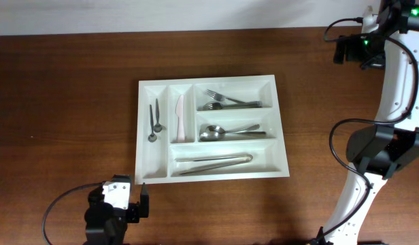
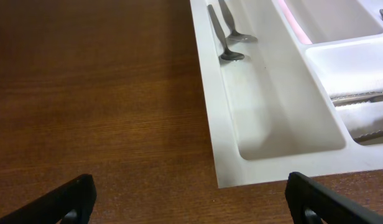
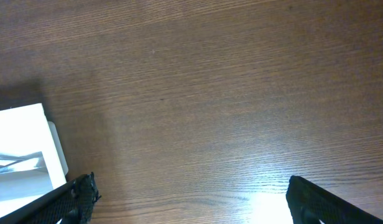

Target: Pack container

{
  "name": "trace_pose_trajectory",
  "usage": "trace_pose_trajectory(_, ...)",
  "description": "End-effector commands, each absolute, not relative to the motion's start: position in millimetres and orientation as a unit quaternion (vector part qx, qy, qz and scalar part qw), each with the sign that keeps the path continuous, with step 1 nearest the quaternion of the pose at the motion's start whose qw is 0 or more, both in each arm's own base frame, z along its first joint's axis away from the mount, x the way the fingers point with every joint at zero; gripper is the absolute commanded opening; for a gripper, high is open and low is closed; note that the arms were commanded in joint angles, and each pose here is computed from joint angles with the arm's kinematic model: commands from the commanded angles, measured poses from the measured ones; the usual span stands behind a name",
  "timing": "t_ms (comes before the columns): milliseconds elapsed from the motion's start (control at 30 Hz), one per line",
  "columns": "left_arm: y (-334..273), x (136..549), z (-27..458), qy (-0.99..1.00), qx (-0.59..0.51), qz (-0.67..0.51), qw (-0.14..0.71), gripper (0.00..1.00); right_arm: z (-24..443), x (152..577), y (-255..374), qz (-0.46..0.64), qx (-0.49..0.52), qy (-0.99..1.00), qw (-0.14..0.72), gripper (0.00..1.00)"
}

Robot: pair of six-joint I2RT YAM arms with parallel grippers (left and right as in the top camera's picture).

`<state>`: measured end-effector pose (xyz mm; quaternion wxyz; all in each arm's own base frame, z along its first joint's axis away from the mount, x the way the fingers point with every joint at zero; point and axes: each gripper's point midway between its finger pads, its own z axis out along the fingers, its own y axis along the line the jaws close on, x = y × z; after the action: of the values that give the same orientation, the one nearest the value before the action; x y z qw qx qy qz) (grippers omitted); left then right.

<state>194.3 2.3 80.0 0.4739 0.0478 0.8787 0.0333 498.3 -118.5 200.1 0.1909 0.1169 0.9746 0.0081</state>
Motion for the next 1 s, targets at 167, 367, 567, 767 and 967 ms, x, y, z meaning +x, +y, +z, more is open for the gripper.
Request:
trace_pose_trajectory(167,4.5,194.7,79.3,0.877,0.051,0.042,0.476,0.99,212.6,498.1,-118.2,0.010,0.122,0.971,0.206,0.99)
trace_pose_trajectory(367,4.6,194.7,79.3,0.877,0.051,0.042,0.476,0.99,212.6,498.1,-118.2,0.010,0.122,0.971,0.206,0.99)
trace_pose_trajectory(567,4.5,194.7,79.3,0.877,0.051,0.042,0.476,0.99,212.6,498.1,-118.2,0.010,0.122,0.971,0.206,0.99)
trace_pose_trajectory(767,4.6,194.7,79.3,0.877,0.051,0.042,0.476,0.99,212.6,498.1,-118.2,0.010,0.122,0.971,0.206,0.99)
trace_pose_trajectory(967,4.5,194.7,79.3,0.877,0.051,0.042,0.476,0.99,215.1,501.8,-127.4,-0.014,0.126,0.968,0.216,0.99)
